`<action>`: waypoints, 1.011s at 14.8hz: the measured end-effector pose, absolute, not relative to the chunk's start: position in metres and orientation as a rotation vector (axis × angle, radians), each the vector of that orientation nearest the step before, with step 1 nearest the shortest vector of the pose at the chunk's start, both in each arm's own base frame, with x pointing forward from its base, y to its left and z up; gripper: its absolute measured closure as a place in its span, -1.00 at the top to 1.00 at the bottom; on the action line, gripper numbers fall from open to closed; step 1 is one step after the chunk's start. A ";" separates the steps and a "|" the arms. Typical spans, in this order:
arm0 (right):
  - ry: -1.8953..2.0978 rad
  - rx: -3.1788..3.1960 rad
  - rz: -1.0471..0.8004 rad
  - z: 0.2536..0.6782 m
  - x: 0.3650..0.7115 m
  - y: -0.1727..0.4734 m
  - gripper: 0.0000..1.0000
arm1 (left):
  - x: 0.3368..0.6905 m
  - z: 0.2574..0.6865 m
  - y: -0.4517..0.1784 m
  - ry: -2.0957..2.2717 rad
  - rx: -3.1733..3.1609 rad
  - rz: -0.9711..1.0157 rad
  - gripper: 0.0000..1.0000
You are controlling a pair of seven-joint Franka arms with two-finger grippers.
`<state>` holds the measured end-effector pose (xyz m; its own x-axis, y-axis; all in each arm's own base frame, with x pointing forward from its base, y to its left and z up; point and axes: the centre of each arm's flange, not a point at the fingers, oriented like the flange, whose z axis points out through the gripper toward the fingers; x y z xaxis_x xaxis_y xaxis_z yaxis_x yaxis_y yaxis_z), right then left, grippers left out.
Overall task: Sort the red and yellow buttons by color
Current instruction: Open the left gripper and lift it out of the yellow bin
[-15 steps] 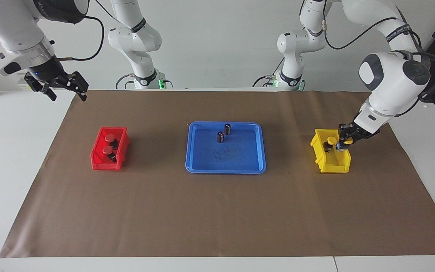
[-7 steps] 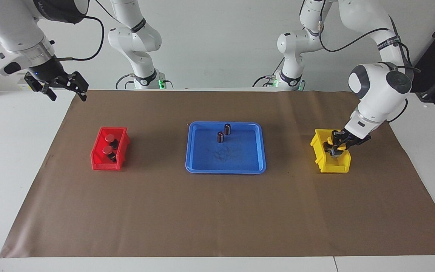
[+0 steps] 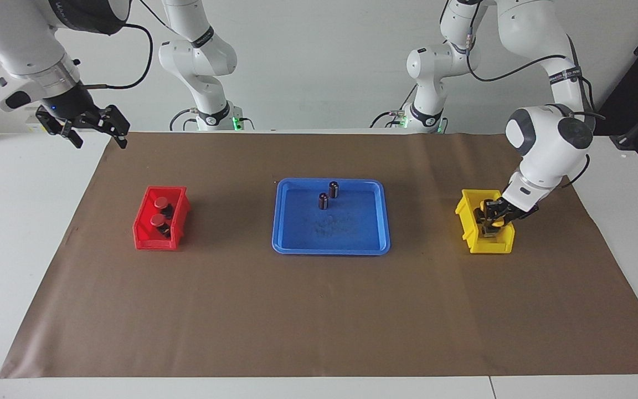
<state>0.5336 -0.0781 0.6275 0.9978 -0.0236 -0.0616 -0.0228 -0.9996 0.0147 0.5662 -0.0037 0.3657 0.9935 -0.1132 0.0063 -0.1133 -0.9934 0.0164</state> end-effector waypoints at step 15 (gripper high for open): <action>-0.036 3.126 -0.097 0.628 0.534 -0.078 1.00 | 0.569 0.360 -0.020 -0.175 3.118 0.026 0.17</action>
<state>0.5336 -0.0781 0.6276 0.9978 -0.0236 -0.0616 -0.0228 -0.9996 0.0147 0.5690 -0.0198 0.3605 0.9935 -0.1120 0.0178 -0.1123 -0.9935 0.0175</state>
